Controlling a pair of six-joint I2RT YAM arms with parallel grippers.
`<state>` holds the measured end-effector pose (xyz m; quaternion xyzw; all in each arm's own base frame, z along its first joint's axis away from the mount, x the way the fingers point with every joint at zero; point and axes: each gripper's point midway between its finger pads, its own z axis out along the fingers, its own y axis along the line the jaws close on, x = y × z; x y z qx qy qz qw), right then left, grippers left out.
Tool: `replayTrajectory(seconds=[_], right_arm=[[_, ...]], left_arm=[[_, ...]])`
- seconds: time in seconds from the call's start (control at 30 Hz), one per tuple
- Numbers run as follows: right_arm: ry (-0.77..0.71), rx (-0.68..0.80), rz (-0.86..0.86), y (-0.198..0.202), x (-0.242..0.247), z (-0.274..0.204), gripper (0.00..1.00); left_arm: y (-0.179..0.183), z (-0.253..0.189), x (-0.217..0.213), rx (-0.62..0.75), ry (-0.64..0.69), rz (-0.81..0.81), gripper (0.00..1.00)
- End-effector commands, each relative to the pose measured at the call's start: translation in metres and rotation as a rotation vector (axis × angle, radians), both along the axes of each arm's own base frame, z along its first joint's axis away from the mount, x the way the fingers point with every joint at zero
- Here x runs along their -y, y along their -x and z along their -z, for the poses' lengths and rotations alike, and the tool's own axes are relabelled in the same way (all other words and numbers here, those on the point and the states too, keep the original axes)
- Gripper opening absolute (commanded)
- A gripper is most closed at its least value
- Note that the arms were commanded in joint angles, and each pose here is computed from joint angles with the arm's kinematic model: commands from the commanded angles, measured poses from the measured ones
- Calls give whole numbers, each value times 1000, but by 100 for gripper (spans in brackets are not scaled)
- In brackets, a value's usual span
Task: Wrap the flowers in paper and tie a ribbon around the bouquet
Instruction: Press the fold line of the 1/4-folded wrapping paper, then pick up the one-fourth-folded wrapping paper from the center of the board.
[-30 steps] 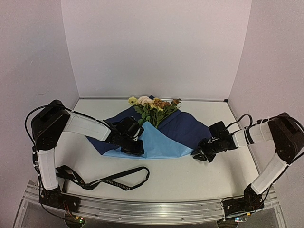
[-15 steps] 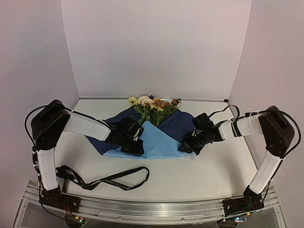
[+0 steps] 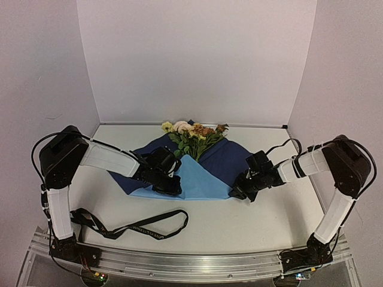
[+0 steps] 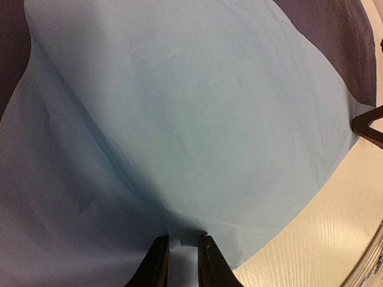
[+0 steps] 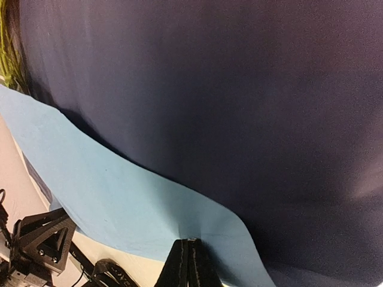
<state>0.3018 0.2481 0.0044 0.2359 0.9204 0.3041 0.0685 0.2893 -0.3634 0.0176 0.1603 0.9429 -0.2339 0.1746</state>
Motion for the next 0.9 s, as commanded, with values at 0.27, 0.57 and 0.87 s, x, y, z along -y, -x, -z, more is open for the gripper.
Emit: replayTrajectory(seconds=[0.27, 0.57, 0.87], right_arm=[[185, -82, 176, 42, 94, 36, 0], [121, -43, 190, 42, 90, 16, 32], [90, 27, 188, 36, 75, 11, 48]], left_arm=[[-6, 8, -3, -6, -29, -11, 19], [-7, 5, 0, -6, -17, -5, 19], [-9, 3, 5, -9, -2, -3, 19]])
